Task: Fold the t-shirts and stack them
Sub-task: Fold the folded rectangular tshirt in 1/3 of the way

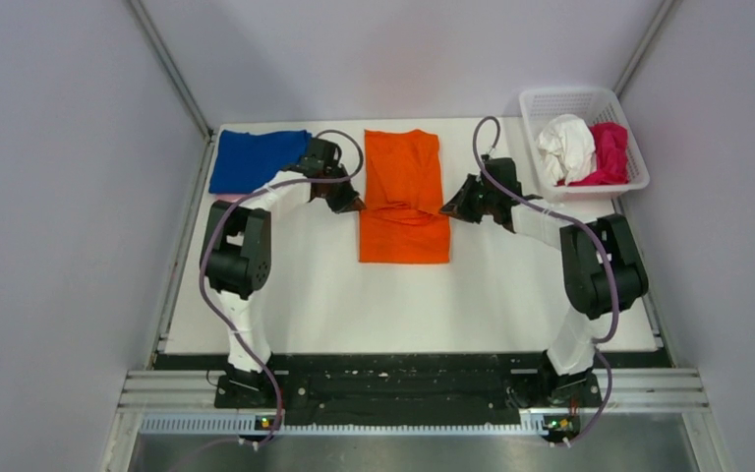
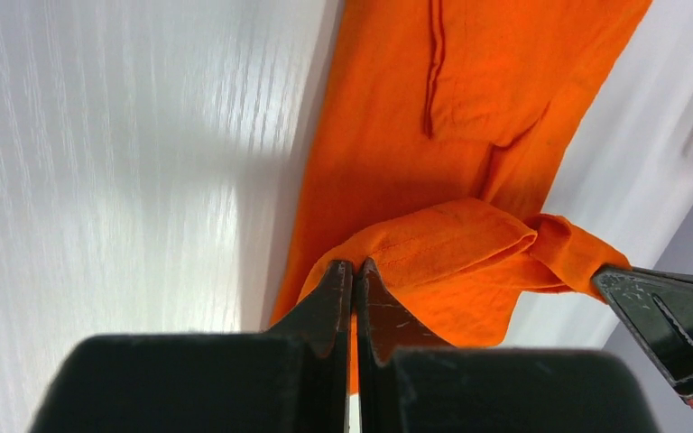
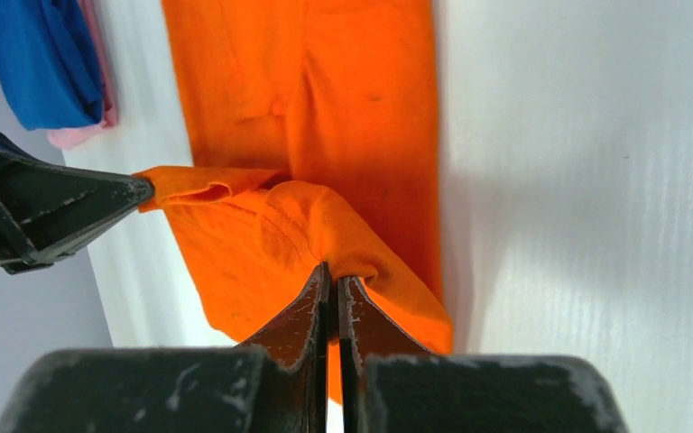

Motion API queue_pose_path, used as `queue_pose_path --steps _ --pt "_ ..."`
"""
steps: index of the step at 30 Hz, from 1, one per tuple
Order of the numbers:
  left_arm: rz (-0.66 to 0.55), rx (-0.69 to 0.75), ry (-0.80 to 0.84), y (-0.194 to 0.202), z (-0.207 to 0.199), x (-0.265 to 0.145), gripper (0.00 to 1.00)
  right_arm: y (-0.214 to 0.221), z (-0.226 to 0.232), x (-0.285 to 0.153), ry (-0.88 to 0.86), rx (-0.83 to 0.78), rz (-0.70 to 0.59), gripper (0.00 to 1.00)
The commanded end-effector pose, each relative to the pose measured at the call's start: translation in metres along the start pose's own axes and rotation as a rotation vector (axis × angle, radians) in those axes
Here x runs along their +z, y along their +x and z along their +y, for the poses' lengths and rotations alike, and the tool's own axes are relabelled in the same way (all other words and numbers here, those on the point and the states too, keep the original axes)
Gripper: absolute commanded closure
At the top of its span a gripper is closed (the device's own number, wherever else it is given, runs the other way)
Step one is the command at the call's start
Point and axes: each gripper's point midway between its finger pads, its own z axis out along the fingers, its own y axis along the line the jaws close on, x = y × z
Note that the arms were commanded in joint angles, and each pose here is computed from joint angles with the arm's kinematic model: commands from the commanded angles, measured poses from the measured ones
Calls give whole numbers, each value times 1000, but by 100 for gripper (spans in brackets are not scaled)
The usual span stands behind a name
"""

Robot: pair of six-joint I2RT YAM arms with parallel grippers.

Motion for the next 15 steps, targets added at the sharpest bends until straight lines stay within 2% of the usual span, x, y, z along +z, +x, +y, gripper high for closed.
queue_pose_path --steps 1,3,4,6,7,8,9,11,12,15 --pt "-6 47 19 -18 -8 8 93 -22 2 12 -53 -13 -22 99" --pt "3 56 26 -20 -10 14 86 -27 -2 18 -49 -15 -25 88" --pt "-1 60 29 -23 -11 15 79 -29 -3 21 -49 -18 -26 78" --pt "-20 75 40 -32 -14 17 65 -37 -4 24 -51 -29 -34 56" --pt "-31 79 49 -38 -17 16 56 -42 -3 24 -49 -40 -43 43" --pt "-42 80 61 -45 -21 14 45 -46 -4 23 -30 -52 -52 25" --pt "-57 85 81 -53 -27 10 34 -53 -5 21 -4 -70 -73 13" --pt "-80 88 107 -66 -35 3 10 -57 -8 13 32 -97 -92 4" --pt "-87 92 116 -71 -39 -3 3 -55 -10 7 50 -108 -87 2" --pt "-114 96 85 -73 -37 -22 1 -46 -7 -12 64 -164 -103 1"
